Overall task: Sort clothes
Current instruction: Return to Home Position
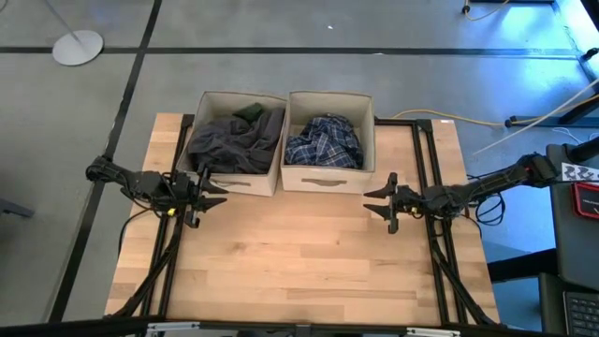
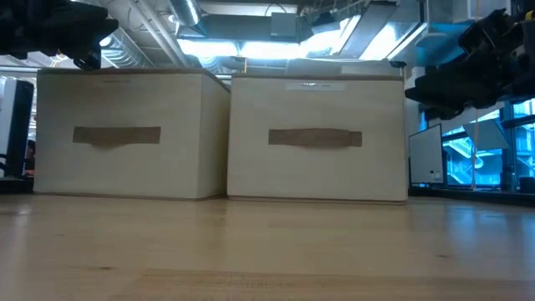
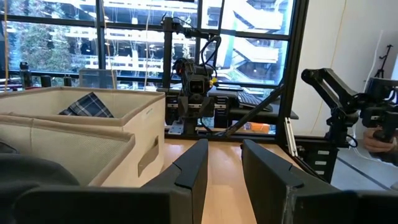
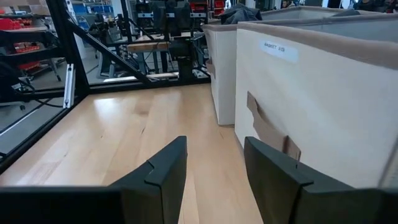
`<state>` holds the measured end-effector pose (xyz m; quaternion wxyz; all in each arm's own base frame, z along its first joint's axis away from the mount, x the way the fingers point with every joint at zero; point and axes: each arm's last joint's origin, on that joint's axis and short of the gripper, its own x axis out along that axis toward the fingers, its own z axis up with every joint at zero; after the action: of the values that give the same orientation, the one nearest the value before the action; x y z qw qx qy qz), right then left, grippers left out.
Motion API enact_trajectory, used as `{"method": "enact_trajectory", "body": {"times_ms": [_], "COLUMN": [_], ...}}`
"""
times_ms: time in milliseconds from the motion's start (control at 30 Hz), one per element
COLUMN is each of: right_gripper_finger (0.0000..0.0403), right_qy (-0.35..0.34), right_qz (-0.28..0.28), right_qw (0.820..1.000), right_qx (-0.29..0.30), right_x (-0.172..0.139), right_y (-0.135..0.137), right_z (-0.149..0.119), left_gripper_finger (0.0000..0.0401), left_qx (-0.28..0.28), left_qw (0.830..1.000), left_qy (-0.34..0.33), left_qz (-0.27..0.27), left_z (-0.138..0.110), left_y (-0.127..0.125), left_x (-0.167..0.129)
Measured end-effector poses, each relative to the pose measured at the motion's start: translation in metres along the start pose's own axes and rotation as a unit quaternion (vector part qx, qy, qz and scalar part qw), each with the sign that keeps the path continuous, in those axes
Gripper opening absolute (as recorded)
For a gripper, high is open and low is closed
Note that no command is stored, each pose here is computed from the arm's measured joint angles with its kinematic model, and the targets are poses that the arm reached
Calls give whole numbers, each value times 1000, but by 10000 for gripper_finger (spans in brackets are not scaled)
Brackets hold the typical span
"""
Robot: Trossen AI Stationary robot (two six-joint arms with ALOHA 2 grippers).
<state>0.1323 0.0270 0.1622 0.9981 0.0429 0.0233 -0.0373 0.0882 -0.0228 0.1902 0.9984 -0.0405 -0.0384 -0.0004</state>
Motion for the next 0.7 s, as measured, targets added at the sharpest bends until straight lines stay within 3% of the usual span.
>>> {"method": "enact_trajectory", "body": {"times_ms": [700], "right_gripper_finger": [163], "right_qy": [4], "right_qz": [-1], "right_qw": [1000], "right_qx": [-1], "right_x": [0], "right_y": [0], "right_z": [-1], "left_gripper_finger": [88], "left_qx": [4], "left_qw": [1000], "left_qy": [1], "left_qz": [0], "left_z": [0], "left_y": [0], "left_x": [0]}}
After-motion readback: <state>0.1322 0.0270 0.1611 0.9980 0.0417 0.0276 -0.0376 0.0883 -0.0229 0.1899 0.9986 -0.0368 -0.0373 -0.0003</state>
